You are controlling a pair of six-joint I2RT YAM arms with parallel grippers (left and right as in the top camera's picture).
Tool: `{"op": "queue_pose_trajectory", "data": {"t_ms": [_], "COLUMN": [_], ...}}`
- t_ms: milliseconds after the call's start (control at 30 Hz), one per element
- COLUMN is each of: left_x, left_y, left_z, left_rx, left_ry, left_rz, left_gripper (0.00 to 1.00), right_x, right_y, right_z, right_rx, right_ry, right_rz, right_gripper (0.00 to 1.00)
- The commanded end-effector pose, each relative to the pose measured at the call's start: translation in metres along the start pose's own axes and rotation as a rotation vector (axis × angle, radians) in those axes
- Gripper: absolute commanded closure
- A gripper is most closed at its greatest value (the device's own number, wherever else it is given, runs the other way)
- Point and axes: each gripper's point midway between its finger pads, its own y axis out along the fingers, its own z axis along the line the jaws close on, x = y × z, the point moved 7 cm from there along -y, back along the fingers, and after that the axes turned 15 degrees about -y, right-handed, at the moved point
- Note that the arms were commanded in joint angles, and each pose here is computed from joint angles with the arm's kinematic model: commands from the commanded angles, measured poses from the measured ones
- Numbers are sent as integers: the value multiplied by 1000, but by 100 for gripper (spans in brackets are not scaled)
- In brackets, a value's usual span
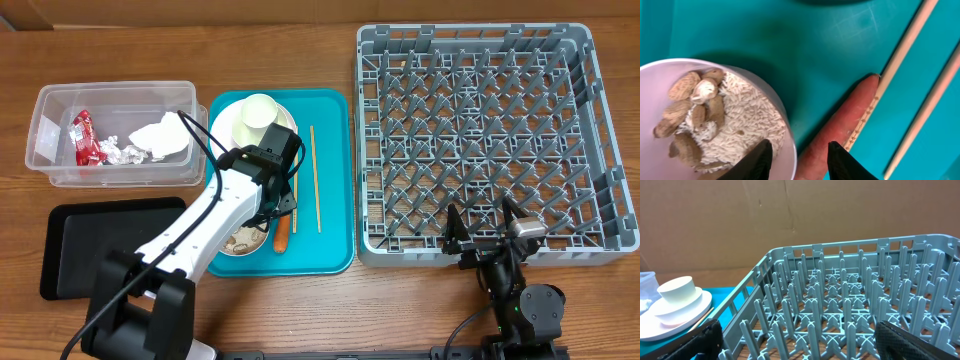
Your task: Sort waste into correct bins and load items into the dishwasher
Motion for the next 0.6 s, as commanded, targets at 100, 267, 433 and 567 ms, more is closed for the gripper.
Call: {"op": "queue_pose_trajectory", "data": {"t_ms": [100, 267, 433, 567], "left_x": [-3, 3, 3, 3], "left_y": [19, 21, 24, 26], "left_z": [4, 8, 9, 9], "left_rx": [39, 33, 37, 39], "left_ry": [-33, -67, -68, -70], "left_rz": [65, 89, 91, 100], "left_gripper": [61, 63, 67, 69], "right_x": [-3, -3, -3, -3], "right_y": [0, 0, 0, 0], "right_z": [-1, -1, -1, -1], "right_rx": [-9, -9, -9, -9], "right_ry": [1, 1, 1, 1], "right_rz": [-1, -1, -1, -1], "right_gripper": [0, 0, 0, 0]}}
